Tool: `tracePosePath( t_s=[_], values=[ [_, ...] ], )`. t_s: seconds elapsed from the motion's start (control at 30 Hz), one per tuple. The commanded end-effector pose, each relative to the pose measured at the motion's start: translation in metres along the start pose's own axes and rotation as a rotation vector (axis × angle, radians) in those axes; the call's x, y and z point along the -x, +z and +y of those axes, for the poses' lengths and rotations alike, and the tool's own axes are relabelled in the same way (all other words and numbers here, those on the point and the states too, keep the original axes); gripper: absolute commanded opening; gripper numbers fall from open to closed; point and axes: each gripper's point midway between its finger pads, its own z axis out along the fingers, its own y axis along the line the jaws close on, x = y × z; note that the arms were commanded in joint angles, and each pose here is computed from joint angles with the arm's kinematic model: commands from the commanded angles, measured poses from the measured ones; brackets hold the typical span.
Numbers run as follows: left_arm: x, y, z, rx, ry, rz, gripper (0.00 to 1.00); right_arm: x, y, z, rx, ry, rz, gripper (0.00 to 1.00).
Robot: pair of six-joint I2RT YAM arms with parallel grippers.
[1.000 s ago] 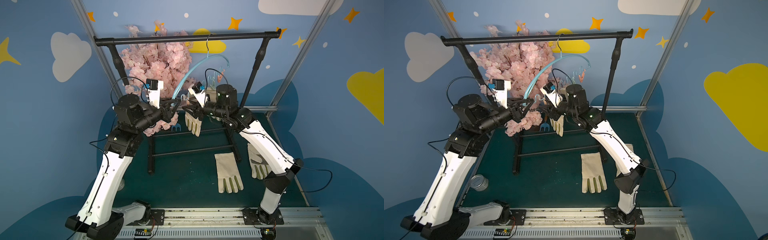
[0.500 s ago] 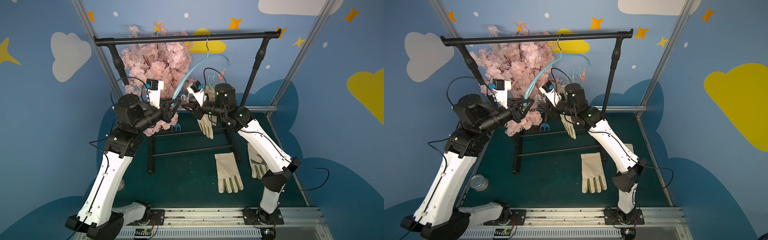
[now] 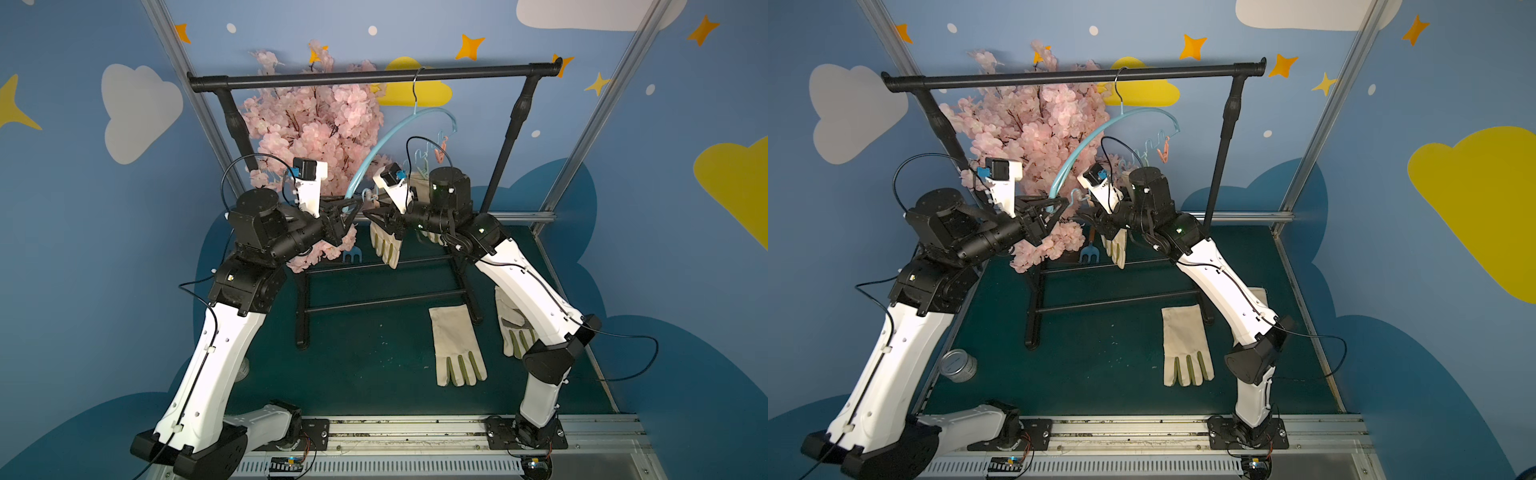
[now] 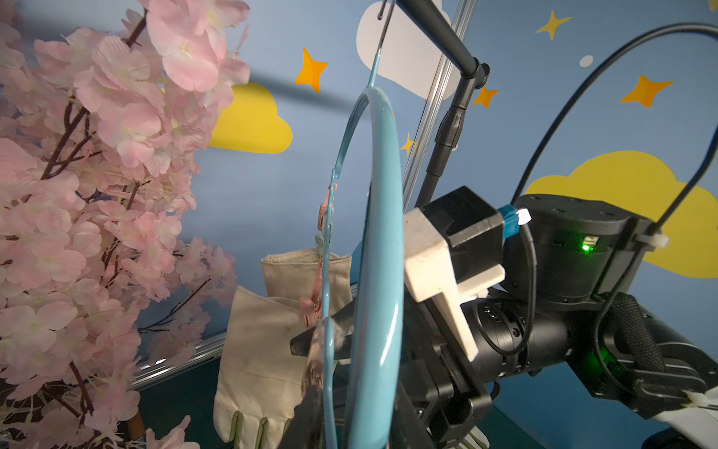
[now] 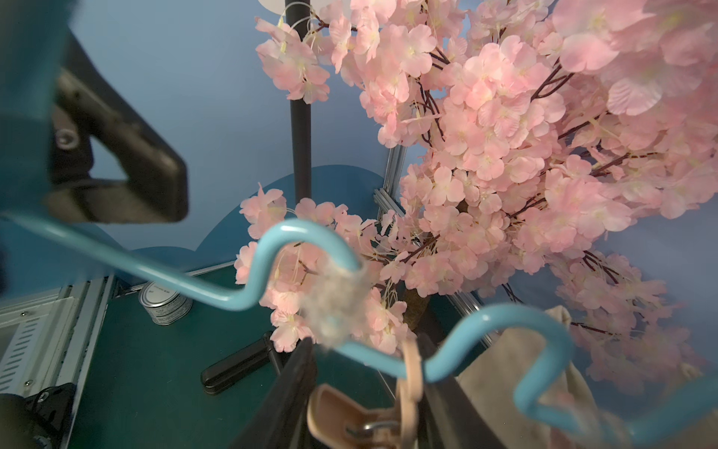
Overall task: Clip the gloves onto a hanger to dry
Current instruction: Open the clamp at the hanger.
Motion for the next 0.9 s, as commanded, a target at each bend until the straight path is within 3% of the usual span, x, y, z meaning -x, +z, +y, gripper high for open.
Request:
tracePosePath(
  t_s=[0.0, 0.3, 0.53, 0.6, 0.73, 0.87],
  values=[
    [0.009, -0.005, -0.006, -0.014, 0.016, -0.018, 0.30, 0.004, 0.000, 0.002, 0.004, -0.005, -0.005, 0.39],
    [0.005, -0.004, -0.004, -0.009, 0.017, -0.013, 0.34, 0.008, -0.002, 0.004, 0.007, -0.006, -0.012, 0.26],
    [0.001, -0.018, -0.004, 0.018, 0.021, -0.025, 0.67, 0.005, -0.002, 0.004, 0.006, -0.003, -0.007, 0.26],
    [-0.003, -0.028, -0.003, 0.046, 0.017, -0.023, 0.69, 0.004, -0.001, 0.003, 0.004, 0.001, -0.005, 0.26],
    [-0.033, -0.054, 0.001, 0.105, -0.049, 0.002, 0.69, 0.003, -0.001, 0.002, 0.001, 0.008, -0.005, 0.26],
    [-0.093, -0.079, 0.010, 0.162, -0.181, 0.082, 0.66, 0.004, -0.002, 0.001, -0.004, 0.013, -0.013, 0.26]
  ],
)
